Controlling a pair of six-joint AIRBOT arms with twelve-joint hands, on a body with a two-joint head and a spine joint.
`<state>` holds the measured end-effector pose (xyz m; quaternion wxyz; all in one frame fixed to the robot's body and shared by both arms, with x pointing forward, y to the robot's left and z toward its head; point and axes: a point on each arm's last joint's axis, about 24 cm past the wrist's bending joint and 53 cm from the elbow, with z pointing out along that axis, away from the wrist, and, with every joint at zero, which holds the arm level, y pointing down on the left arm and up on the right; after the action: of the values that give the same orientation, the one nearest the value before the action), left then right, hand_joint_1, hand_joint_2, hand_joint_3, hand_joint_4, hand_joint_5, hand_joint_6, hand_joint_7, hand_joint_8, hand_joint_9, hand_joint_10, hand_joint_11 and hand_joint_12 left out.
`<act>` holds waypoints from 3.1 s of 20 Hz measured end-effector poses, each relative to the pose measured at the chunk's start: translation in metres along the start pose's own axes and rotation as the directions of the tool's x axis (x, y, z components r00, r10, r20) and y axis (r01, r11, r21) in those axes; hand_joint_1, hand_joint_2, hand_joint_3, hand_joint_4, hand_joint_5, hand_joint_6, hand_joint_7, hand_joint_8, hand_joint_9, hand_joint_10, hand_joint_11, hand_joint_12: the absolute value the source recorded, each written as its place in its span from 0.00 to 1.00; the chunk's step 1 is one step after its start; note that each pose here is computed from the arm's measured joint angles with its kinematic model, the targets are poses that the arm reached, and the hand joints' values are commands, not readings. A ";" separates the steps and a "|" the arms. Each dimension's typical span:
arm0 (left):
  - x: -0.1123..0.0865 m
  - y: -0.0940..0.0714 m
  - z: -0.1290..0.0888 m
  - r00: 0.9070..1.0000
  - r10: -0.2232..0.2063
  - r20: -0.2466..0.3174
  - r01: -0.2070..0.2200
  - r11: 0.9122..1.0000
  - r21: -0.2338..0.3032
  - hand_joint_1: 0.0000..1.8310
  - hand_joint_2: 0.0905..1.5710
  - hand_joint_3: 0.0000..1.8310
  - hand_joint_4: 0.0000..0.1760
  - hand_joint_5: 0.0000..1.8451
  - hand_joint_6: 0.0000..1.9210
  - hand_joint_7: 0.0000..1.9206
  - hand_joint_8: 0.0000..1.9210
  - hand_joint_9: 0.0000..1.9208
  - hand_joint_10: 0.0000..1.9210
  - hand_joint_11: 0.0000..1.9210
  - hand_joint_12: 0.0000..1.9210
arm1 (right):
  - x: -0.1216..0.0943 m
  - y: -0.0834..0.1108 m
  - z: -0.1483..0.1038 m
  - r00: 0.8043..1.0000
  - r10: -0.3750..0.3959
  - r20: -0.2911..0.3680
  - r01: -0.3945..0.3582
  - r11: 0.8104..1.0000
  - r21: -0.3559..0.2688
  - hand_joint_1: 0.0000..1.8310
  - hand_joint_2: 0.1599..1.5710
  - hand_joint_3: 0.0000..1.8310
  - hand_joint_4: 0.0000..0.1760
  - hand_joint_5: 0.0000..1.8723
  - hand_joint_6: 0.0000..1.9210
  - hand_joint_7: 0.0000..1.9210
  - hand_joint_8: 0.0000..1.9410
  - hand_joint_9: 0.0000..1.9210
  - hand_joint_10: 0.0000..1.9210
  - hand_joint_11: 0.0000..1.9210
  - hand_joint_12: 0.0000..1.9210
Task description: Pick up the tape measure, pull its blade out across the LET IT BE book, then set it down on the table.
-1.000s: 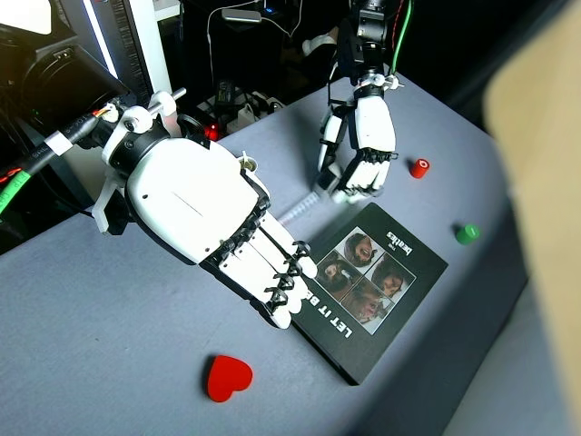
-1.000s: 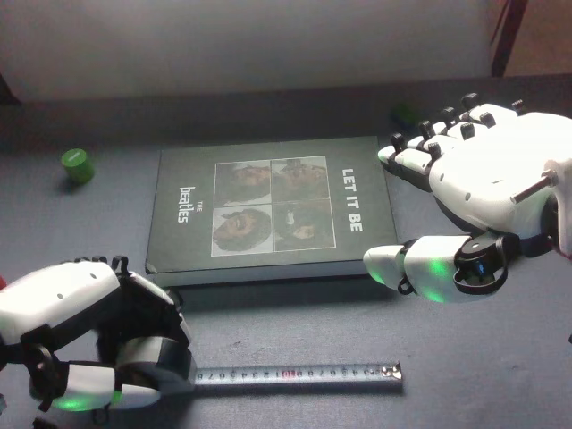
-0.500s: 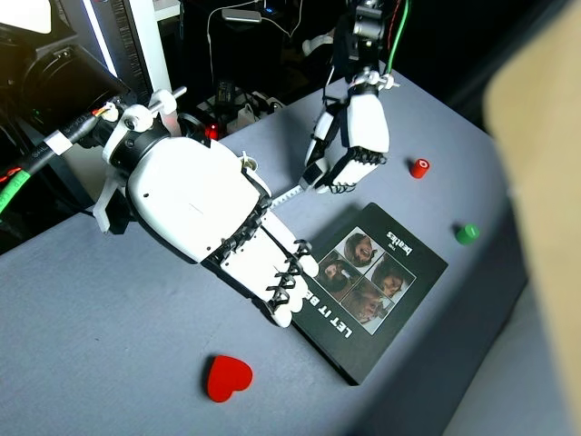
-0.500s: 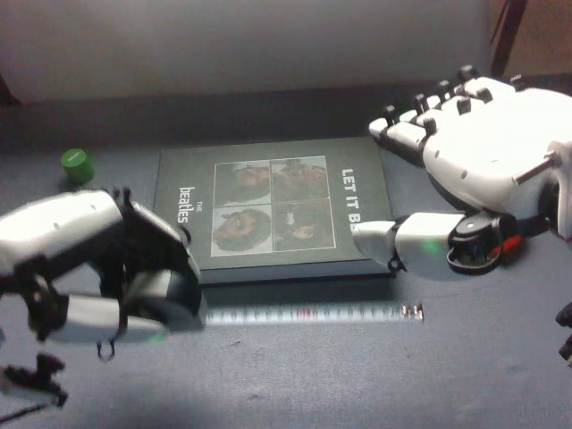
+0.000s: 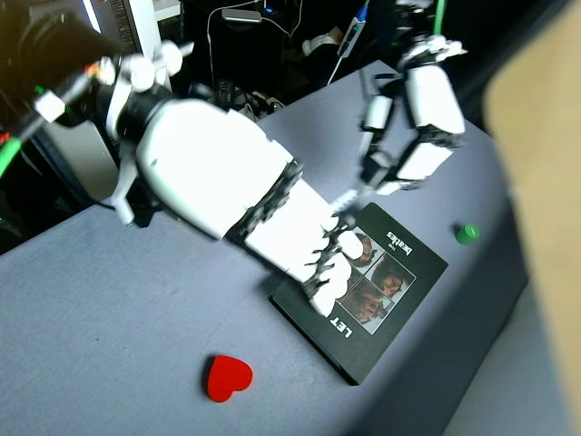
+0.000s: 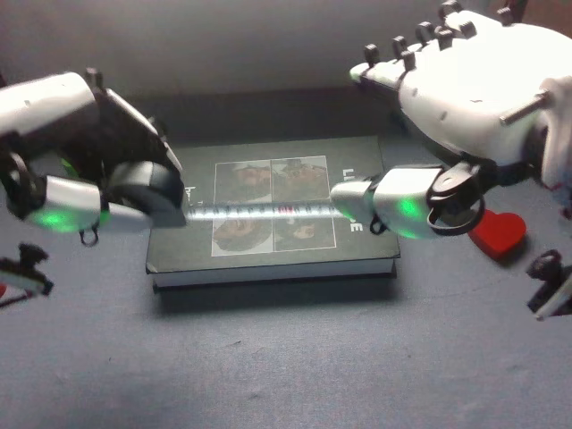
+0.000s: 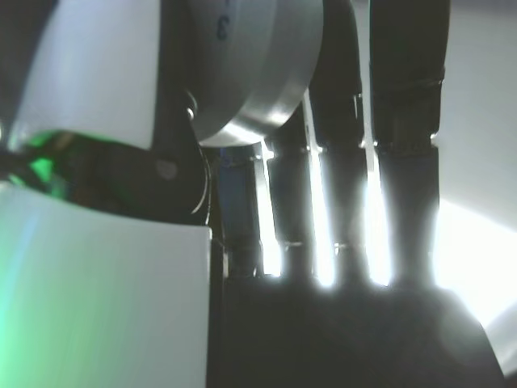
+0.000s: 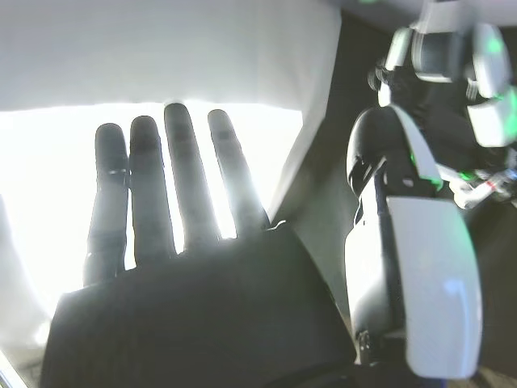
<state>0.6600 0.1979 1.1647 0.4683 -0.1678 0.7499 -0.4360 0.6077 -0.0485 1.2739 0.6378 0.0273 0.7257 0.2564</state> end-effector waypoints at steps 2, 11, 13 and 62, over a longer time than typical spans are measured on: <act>-0.012 -0.003 0.006 1.000 -0.005 0.007 0.005 1.000 -0.001 0.77 0.62 0.00 0.00 0.65 0.16 0.65 0.26 0.66 0.44 0.68 0.32 | 0.002 0.008 0.007 1.000 0.007 -0.007 -0.007 1.000 -0.001 0.35 0.62 0.00 0.00 0.22 0.00 0.26 0.00 0.23 0.01 0.03 0.45; -0.018 0.003 0.006 1.000 -0.015 -0.021 0.014 1.000 -0.017 0.76 0.64 0.00 0.00 0.57 0.30 0.60 0.35 0.59 0.51 0.66 0.31 | 0.001 0.041 0.070 0.998 0.067 0.012 -0.067 0.997 0.039 0.49 0.66 0.00 0.00 0.38 0.01 0.40 0.01 0.37 0.02 0.17 0.48; -0.019 0.006 0.006 1.000 -0.016 -0.021 0.016 1.000 -0.022 0.76 0.64 0.00 0.00 0.58 0.30 0.60 0.34 0.58 0.53 0.64 0.33 | 0.004 0.044 0.074 0.997 0.079 -0.003 -0.079 0.996 0.045 0.49 0.66 0.00 0.00 0.38 0.01 0.40 0.01 0.37 0.02 0.17 0.49; -0.027 0.005 0.006 1.000 -0.025 -0.006 0.025 1.000 -0.013 0.76 0.65 0.00 0.00 0.58 0.29 0.58 0.38 0.59 0.52 0.67 0.30 | 0.052 0.028 0.088 0.996 0.013 -0.093 -0.008 0.998 0.062 0.50 0.67 0.00 0.00 0.38 0.00 0.39 0.00 0.36 0.00 0.15 0.48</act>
<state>0.6792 0.2155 1.1742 0.4593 -0.1788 0.7522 -0.4373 0.6726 0.0243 1.2331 0.6009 0.0388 0.7620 0.2383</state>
